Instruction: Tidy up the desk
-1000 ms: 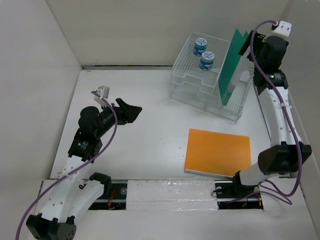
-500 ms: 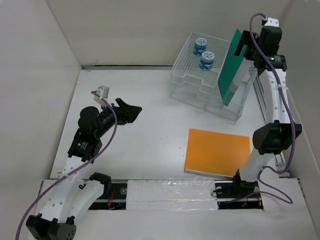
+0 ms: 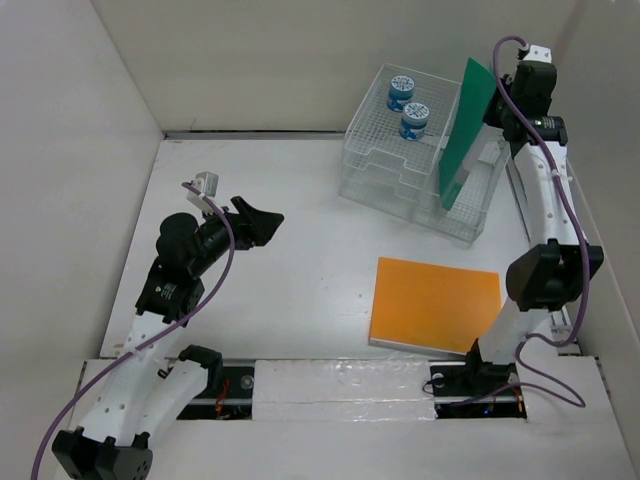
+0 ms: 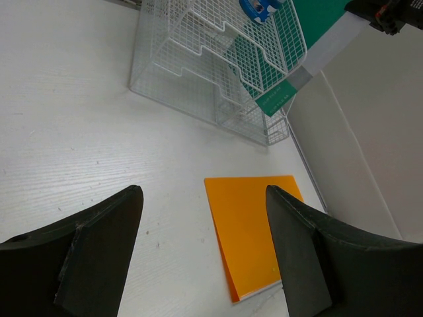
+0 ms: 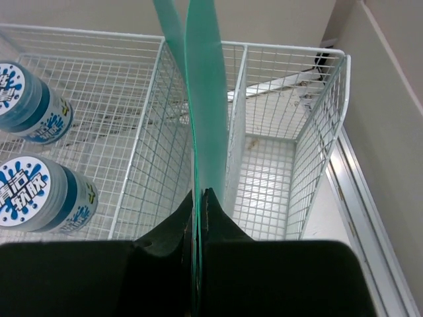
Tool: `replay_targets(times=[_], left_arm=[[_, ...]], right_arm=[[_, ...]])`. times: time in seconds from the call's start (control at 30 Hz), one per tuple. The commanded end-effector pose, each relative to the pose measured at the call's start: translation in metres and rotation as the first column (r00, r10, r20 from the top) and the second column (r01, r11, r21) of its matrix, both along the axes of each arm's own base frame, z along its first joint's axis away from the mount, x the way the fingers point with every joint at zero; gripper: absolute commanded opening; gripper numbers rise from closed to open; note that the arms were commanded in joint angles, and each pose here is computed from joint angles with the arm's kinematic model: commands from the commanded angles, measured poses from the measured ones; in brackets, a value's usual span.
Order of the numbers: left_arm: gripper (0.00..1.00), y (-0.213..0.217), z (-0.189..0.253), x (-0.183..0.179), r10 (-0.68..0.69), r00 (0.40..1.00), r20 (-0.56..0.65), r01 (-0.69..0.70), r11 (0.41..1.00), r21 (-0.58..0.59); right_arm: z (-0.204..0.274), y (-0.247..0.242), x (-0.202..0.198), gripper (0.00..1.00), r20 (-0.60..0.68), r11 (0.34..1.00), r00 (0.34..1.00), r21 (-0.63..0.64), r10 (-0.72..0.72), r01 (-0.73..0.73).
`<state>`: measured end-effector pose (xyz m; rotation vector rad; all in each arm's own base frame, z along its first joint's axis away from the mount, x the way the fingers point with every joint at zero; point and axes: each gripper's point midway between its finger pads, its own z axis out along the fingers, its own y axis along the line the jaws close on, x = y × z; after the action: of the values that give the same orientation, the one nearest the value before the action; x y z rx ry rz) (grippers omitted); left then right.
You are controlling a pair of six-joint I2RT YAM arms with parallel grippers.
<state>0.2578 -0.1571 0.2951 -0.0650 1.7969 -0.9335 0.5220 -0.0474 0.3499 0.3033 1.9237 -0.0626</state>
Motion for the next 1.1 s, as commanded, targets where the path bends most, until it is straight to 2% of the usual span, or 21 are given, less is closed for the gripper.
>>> replay_targets(times=[0.0,0.07,0.1,0.2,0.27,0.3,0.43,0.47,0.7,1.07], left_arm=[[0.71,0.001,0.010,-0.002,-0.006,0.999,0.045,0.006,1.000,0.001],[0.71,0.001,0.010,-0.002,-0.006,0.999,0.047,0.006,1.000,0.000],[0.71,0.001,0.011,-0.002,-0.006,0.999,0.047,0.006,1.000,-0.001],[0.71,0.001,0.013,-0.003,-0.007,0.998,0.055,0.007,1.000,-0.005],[0.71,0.000,0.012,-0.004,-0.011,0.999,0.052,0.012,1.000,-0.005],[0.71,0.001,0.012,-0.003,-0.010,0.999,0.051,0.010,1.000,-0.004],[0.71,0.001,0.010,-0.004,-0.007,0.999,0.048,0.007,1.000,-0.003],[0.71,0.002,0.012,-0.004,-0.005,0.999,0.052,0.006,1.000,-0.004],[0.71,0.002,0.012,-0.004,-0.006,0.998,0.055,0.006,1.000,-0.003],[0.71,0.001,0.011,-0.002,-0.007,0.999,0.048,0.007,1.000,0.000]], right_arm=[[0.020,-0.013,-0.006,0.00,0.084,0.998,0.995,-0.037,-0.056,0.059],[0.019,-0.015,-0.013,0.00,0.101,0.996,0.993,-0.043,-0.068,0.072],[0.048,-0.008,-0.021,0.00,0.194,0.997,0.980,-0.056,-0.048,0.060],[0.068,0.013,-0.031,0.00,0.339,0.995,0.941,-0.094,-0.003,0.037],[0.111,0.017,-0.055,0.00,0.497,0.993,0.868,-0.099,-0.006,0.064],[0.097,0.019,-0.058,0.00,0.492,0.991,0.870,-0.112,-0.005,0.069],[0.110,0.022,-0.075,0.00,0.596,0.986,0.803,-0.129,-0.006,0.103],[0.122,0.019,-0.079,0.00,0.640,0.985,0.768,-0.119,-0.018,0.123],[0.125,0.025,-0.071,0.00,0.703,0.981,0.710,-0.105,-0.044,0.166],[0.065,0.034,-0.064,0.00,0.667,0.979,0.736,-0.048,-0.116,0.197]])
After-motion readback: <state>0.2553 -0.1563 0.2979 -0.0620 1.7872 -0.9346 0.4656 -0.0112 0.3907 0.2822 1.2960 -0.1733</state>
